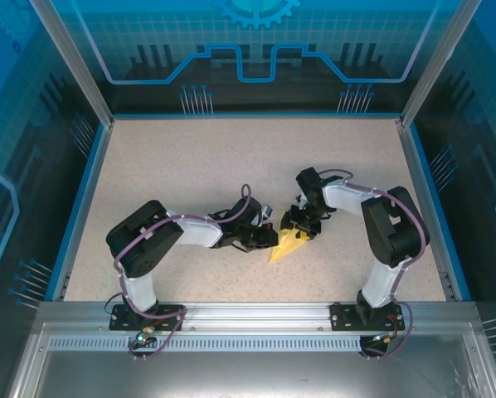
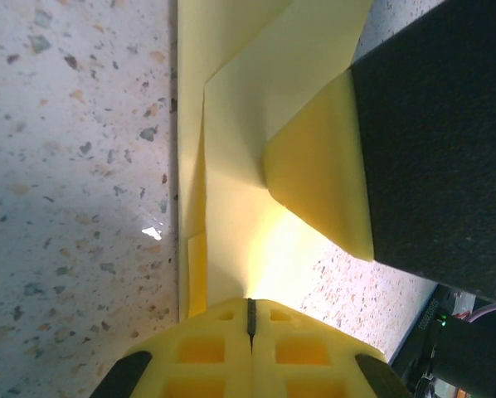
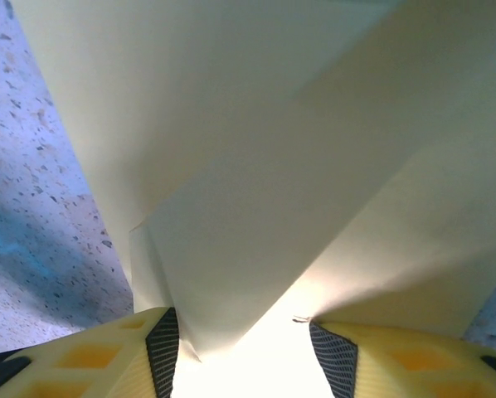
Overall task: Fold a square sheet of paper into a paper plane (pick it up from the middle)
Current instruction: Fourth fold the wing at the center of the table.
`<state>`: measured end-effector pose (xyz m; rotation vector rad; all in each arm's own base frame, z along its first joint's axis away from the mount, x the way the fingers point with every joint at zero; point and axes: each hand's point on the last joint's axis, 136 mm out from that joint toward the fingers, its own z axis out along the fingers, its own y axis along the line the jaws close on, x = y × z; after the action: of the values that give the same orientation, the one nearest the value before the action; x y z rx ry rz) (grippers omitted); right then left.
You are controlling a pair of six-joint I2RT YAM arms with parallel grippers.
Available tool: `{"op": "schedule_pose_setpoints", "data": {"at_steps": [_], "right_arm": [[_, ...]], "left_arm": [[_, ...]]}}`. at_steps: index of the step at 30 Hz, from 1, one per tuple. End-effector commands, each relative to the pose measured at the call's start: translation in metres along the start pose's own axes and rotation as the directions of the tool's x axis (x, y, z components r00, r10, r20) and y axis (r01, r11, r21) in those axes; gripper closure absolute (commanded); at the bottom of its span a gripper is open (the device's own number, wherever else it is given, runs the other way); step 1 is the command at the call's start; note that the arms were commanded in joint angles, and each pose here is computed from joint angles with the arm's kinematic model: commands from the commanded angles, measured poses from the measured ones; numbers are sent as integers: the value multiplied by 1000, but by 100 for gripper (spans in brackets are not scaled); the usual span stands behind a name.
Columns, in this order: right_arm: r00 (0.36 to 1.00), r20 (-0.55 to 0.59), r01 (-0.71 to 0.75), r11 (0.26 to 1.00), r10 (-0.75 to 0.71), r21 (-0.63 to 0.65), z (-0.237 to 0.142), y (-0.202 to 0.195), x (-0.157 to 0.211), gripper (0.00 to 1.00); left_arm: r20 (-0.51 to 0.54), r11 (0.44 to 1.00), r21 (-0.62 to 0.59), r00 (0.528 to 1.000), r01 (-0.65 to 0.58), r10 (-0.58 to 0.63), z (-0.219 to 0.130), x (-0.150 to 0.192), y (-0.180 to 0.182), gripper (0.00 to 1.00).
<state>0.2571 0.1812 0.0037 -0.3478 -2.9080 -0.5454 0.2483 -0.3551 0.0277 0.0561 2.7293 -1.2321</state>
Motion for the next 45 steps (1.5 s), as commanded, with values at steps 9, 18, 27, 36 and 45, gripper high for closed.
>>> {"op": "schedule_pose_setpoints", "data": {"at_steps": [9,18,27,36,45], "right_arm": [[998,-52,-16,962,31,271,57,-69,12,48],[998,-64,7,958,12,285,63,-68,11,44],[997,-71,10,958,11,286,66,-68,10,43],[997,-77,13,959,9,284,68,-67,9,42],[997,-83,15,959,8,284,69,-65,9,40]], "left_arm": [[-6,1000,-16,1000,-11,11,1,2,2,100],[44,1000,21,999,-23,22,-17,-9,-14,100],[85,1000,-7,996,0,0,-23,-15,-7,100],[59,998,53,998,-15,11,-20,-11,-18,100],[21,998,63,1000,-21,19,-9,-7,-20,100]]}}
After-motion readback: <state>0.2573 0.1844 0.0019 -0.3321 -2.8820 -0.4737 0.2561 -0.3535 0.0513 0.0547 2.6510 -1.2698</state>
